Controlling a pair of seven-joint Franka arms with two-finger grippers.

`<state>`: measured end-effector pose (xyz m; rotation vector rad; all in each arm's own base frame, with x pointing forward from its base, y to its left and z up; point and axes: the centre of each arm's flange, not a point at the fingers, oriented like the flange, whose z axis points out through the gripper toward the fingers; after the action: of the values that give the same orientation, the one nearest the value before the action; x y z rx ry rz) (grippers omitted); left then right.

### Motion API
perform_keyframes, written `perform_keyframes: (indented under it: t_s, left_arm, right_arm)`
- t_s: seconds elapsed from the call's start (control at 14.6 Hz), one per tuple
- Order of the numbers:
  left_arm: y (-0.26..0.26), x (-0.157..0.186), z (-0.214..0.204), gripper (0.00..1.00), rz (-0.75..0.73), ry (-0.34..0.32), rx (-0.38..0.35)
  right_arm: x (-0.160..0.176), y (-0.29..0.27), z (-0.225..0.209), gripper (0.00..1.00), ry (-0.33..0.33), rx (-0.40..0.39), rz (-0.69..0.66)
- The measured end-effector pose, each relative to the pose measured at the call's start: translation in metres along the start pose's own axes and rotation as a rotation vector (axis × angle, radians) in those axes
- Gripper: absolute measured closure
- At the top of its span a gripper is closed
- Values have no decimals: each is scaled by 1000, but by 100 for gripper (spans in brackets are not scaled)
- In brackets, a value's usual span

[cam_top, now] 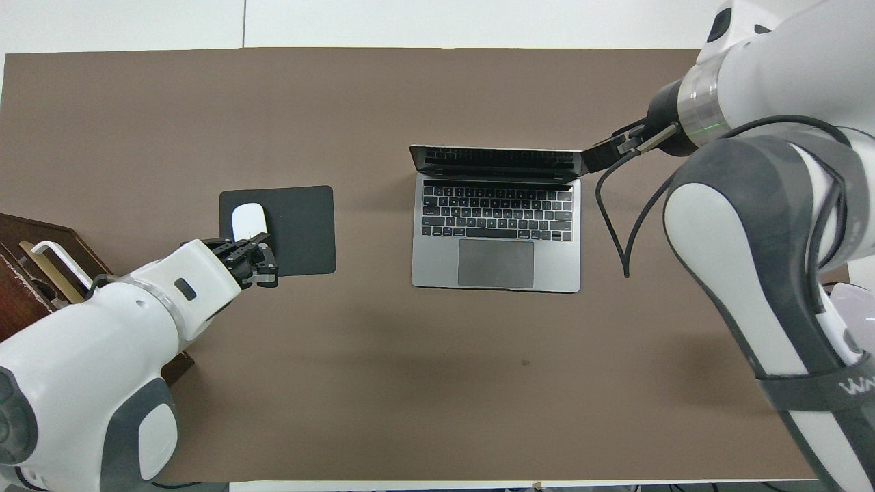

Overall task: Close laptop with both arms
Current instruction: 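Reach the right gripper to the laptop lid while the left gripper advances, then hook the right gripper over the top edge of the laptop lid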

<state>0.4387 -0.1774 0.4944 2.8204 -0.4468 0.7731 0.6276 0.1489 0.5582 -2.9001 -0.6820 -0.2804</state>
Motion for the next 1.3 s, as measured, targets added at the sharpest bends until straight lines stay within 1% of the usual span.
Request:
perform_keyframes:
  t_s: [0.21,0.48,0.62,0.82,0.89,0.96,1.17,1.3]
  left_arm:
    - [25,-11,23,99,46,56,-22]
    - [63,-35,79,99,107,98,-57]
    - [81,-47,106,99,133,117,-75]
    - [99,-63,134,99,156,118,-92]
    - [102,-65,136,99,161,124,-96]
    - [108,-67,138,99,170,133,-102]
    - [132,-85,157,99,207,170,-131]
    - [143,-100,175,99,223,177,-141]
  right_arm:
    - [13,-6,18,0,8,8,-15]
    - [26,-3,25,0,21,21,-12]
    - [31,-2,29,0,30,49,2]
    - [35,-4,33,0,40,99,56]
    - [36,-4,34,7,41,111,66]
    - [37,-4,36,21,43,118,76]
    - [41,-4,40,55,58,125,120]
    - [48,-5,42,74,66,128,122]
